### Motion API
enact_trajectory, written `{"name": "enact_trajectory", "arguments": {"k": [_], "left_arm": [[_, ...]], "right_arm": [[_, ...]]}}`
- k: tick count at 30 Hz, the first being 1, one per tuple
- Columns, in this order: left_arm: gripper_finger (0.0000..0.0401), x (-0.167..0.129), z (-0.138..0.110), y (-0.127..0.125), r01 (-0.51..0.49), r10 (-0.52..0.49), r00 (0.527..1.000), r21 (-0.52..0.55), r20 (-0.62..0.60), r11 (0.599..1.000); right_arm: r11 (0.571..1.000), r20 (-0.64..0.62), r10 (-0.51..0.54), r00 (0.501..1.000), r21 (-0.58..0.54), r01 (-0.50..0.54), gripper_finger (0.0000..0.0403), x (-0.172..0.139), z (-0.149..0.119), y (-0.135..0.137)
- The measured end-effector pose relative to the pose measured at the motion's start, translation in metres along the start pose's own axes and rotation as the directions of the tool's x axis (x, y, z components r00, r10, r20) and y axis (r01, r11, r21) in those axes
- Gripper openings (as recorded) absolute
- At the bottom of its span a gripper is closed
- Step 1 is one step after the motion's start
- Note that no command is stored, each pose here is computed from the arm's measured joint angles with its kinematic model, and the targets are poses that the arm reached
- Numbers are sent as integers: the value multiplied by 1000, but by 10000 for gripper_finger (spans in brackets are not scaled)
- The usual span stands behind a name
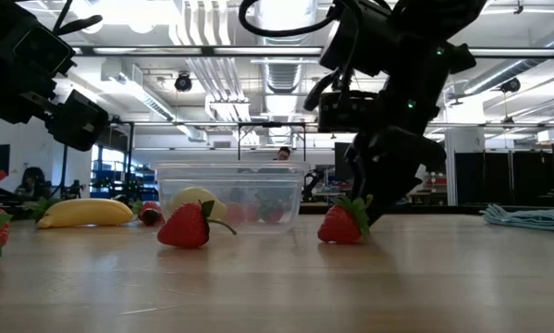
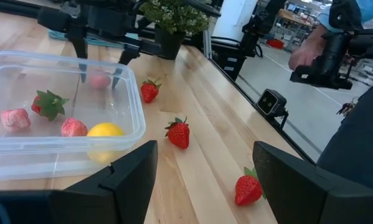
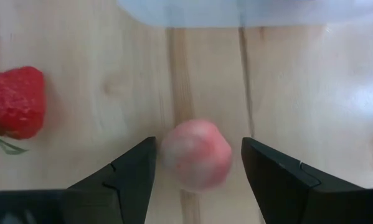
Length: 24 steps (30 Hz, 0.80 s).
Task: Pick and placing Produce into tupperware
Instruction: Put the peach into the transparent bin
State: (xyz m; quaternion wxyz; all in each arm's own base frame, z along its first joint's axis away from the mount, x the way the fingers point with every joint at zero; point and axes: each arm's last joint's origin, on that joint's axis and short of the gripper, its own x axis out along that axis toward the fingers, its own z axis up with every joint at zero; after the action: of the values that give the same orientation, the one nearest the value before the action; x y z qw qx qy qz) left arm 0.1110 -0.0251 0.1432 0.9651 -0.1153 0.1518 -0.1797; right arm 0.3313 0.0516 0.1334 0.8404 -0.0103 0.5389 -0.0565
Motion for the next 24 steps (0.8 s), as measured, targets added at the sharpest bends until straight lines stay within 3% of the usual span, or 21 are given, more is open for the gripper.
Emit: {"name": "enact_trajectory", "arguments": {"k": [7, 17, 24], "left_arm": [[249, 0, 0, 0, 0, 0, 1000, 0, 0, 1000], [249, 0, 0, 0, 0, 0, 1000, 0, 0, 1000], [249, 0, 0, 0, 0, 0, 1000, 0, 0, 1000]], "right_arm": [[999, -12, -11, 1000, 30, 11, 208, 0, -1, -1], [998, -23, -16, 1000, 56, 17, 128, -3, 1, -1], [991, 50, -4, 999, 136, -3, 122, -56, 42, -2]]}}
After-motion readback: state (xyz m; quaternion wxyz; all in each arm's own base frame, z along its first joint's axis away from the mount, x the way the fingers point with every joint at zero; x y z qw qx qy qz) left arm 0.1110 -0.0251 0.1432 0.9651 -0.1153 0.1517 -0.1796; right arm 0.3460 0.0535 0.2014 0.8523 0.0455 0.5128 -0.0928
